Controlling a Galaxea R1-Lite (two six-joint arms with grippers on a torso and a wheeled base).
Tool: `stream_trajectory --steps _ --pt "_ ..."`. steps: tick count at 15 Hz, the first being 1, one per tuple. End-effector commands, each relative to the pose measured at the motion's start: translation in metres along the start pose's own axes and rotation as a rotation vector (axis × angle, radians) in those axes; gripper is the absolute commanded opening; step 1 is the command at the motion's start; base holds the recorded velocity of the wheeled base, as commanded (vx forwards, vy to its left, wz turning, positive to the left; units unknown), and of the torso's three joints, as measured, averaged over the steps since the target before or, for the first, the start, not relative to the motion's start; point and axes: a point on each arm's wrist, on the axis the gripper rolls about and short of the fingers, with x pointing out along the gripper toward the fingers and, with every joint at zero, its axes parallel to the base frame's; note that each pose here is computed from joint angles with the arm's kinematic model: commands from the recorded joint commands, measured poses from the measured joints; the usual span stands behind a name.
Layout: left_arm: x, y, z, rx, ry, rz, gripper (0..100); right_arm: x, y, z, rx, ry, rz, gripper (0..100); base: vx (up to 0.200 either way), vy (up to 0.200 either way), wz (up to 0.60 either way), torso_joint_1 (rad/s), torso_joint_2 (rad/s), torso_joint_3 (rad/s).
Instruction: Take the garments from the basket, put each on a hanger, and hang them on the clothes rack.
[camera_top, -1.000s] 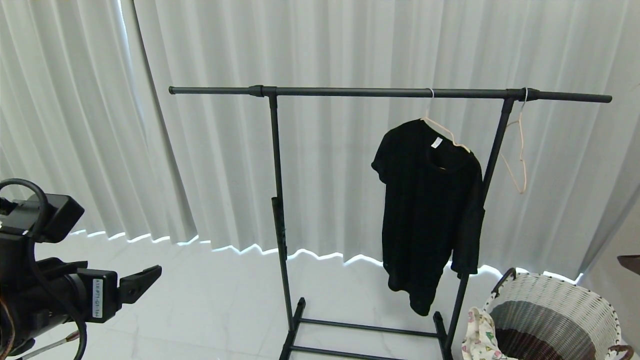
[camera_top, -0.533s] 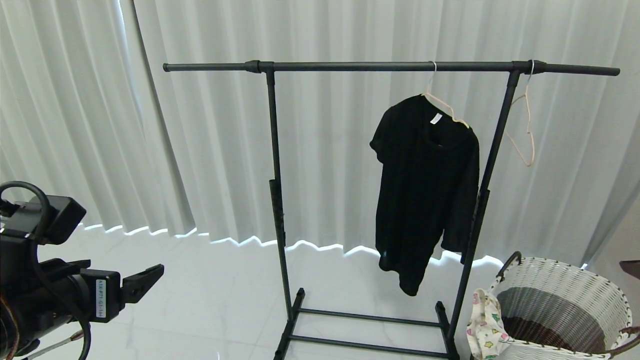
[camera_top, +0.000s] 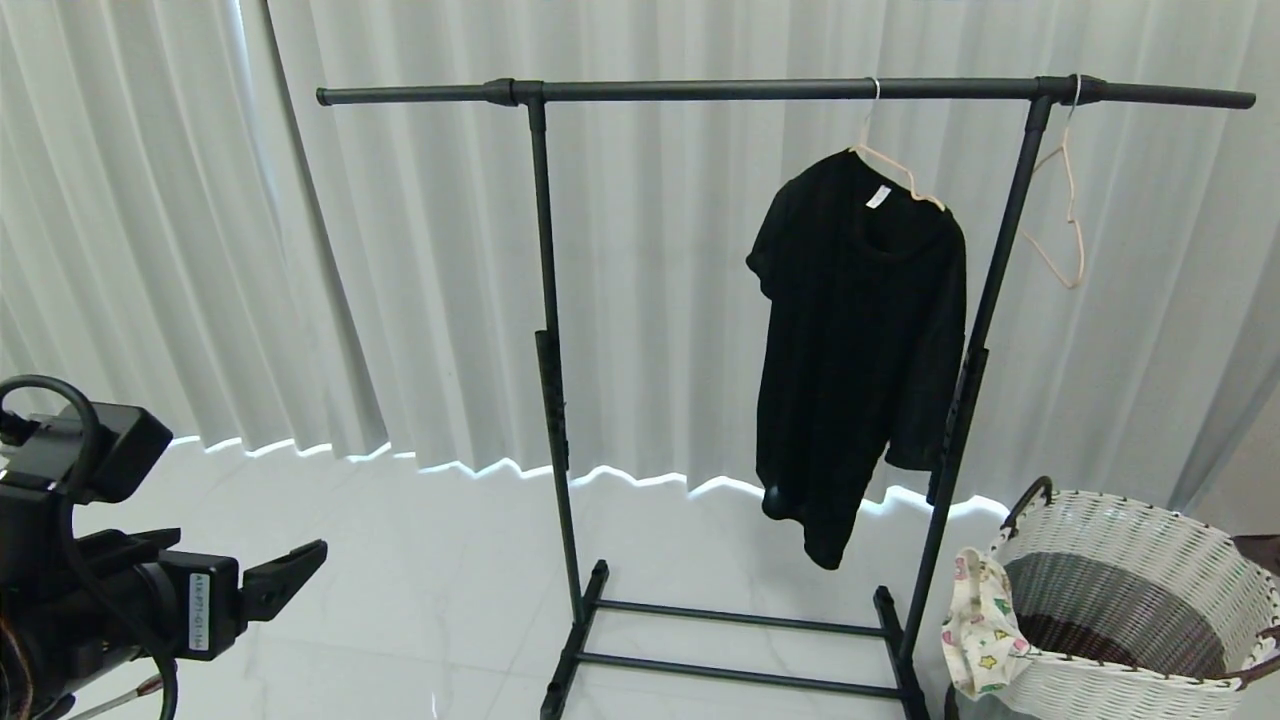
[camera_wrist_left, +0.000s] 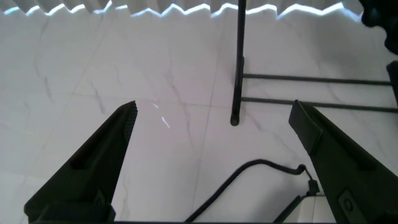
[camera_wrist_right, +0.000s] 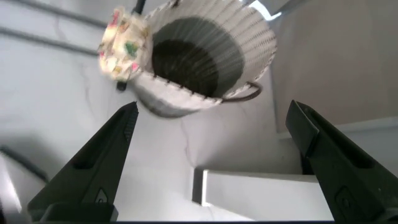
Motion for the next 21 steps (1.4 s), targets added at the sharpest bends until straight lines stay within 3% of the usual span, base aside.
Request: stream_trajectory --steps 1,7,11,14,21 --pt "0.000 -0.002 0.001 0.007 -0.003 -0.011 100 0.009 0.005 -0.004 -0.011 0.018 0.005 100 0.200 0.000 0.00 -0.036 0.04 0.051" --pt "-0.001 -0.015 0.002 0.054 -0.010 -0.089 100 0.052 0.019 -0.010 -0.030 0.104 0.035 100 0.200 0.000 0.00 -0.002 0.01 0.009" --pt "0.004 -0.018 0.002 0.059 0.010 -0.100 100 0.086 0.024 -0.024 -0.218 0.195 0.126 100 0.200 0.000 0.00 0.002 0.01 0.001" --pt "0.006 -0.019 0.001 0.062 0.017 -0.100 100 0.119 0.039 -0.044 -0.290 0.226 0.180 100 0.200 0.000 0.00 0.001 0.01 0.004" --pt "0.008 -0.019 -0.009 0.069 0.052 -0.101 100 0.162 0.056 -0.074 -0.303 0.405 0.285 100 0.000 0.000 0.00 0.000 0.00 0.000"
